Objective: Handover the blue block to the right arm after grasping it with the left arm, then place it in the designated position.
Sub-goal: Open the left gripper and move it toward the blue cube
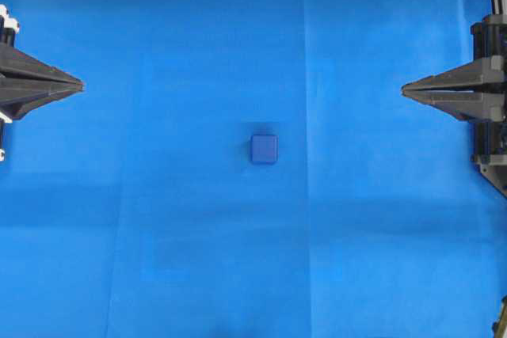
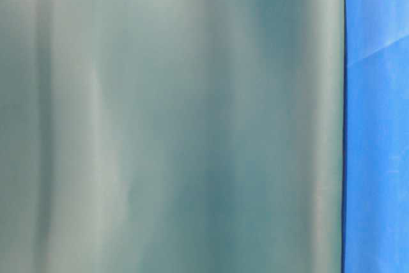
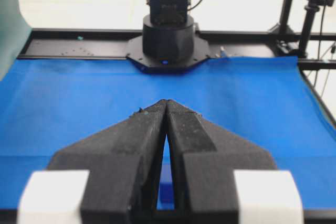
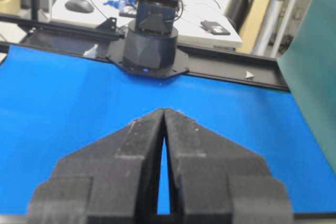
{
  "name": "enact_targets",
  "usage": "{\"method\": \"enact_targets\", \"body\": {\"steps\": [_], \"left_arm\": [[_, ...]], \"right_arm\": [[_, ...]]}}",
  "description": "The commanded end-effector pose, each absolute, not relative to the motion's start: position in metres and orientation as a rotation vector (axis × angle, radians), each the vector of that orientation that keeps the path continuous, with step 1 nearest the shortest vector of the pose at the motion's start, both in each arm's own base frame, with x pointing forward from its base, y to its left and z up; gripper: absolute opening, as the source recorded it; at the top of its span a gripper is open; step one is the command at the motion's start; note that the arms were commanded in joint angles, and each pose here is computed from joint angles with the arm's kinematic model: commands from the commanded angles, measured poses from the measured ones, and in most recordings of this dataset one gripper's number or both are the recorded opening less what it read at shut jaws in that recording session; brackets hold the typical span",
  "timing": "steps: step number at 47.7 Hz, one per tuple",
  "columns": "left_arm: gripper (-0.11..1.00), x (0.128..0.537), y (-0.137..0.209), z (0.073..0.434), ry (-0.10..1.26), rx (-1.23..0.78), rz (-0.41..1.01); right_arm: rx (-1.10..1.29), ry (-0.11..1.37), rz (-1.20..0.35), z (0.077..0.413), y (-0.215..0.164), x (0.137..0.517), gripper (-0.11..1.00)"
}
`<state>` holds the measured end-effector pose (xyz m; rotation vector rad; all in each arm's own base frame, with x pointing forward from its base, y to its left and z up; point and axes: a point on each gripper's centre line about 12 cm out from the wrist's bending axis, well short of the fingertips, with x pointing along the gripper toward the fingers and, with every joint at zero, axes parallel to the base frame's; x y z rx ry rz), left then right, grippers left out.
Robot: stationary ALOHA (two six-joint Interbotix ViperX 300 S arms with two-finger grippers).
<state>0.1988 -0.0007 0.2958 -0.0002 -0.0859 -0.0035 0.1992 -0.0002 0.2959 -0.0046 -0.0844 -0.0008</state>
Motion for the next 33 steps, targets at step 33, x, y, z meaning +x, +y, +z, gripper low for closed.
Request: {"method": "enact_targets", "body": {"steps": [33], "left_arm": [[0.01,0.2016,-0.0011,0.2994,-0.091,0.001,-0.006]], "right_arm": [[0.014,-0.041,0.002,0.3054,0.0005,0.2050,0.00]]}}
